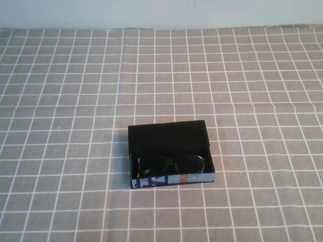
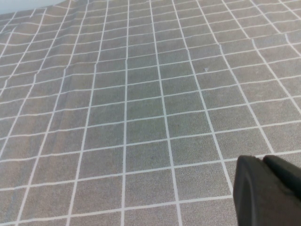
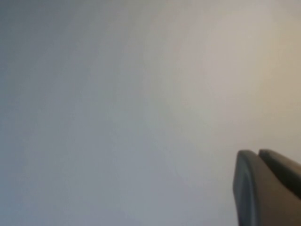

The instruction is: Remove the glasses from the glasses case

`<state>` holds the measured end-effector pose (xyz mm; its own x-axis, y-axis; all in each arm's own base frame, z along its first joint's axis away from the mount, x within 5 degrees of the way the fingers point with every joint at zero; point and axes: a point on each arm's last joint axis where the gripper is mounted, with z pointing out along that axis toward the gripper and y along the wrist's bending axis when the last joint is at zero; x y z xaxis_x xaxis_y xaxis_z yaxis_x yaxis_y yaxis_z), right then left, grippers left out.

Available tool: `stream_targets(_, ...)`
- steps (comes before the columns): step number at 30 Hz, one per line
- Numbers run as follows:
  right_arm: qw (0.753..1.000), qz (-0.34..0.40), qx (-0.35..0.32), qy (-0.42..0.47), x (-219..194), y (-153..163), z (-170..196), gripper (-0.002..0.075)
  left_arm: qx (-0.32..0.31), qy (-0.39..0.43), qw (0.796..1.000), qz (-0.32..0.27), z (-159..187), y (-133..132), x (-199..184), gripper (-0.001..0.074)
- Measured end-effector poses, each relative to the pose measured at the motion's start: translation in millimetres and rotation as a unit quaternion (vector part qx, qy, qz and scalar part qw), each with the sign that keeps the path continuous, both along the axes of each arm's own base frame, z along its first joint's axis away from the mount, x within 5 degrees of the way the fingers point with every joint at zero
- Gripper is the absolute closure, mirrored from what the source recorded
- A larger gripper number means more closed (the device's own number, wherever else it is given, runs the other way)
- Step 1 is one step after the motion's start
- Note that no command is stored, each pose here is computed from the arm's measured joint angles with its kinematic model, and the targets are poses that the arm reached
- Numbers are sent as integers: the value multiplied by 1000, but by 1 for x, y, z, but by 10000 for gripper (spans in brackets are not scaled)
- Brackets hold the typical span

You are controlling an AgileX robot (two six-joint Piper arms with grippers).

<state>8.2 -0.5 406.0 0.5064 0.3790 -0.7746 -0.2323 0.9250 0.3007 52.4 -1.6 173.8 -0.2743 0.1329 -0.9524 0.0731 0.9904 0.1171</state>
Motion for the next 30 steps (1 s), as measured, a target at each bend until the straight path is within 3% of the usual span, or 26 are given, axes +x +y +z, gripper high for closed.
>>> stream_targets(3, 995, 9, -19, 100, 27, 4, 23, 746, 0, 0, 1000, 0, 0, 0, 0, 739)
stream_targets(7, 970, 23, -37, 241, 74, 9, 36, 746, 0, 0, 1000, 0, 0, 0, 0, 739)
stream_targets(11, 939, 21, -78, 334, 121, 12, 28, 746, 0, 0, 1000, 0, 0, 0, 0, 740)
stream_targets(18, 892, 68, -75, 441, 181, 22, -6, 746, 0, 0, 1000, 0, 0, 0, 0, 739)
stream_targets(22, 850, 110, -146, 495, 208, 36, -16, 746, 0, 0, 1000, 0, 0, 0, 0, 739)
stream_targets(30, 736, 243, -345, 529, 260, 100, -9, 746, 0, 0, 1000, 0, 0, 0, 0, 739)
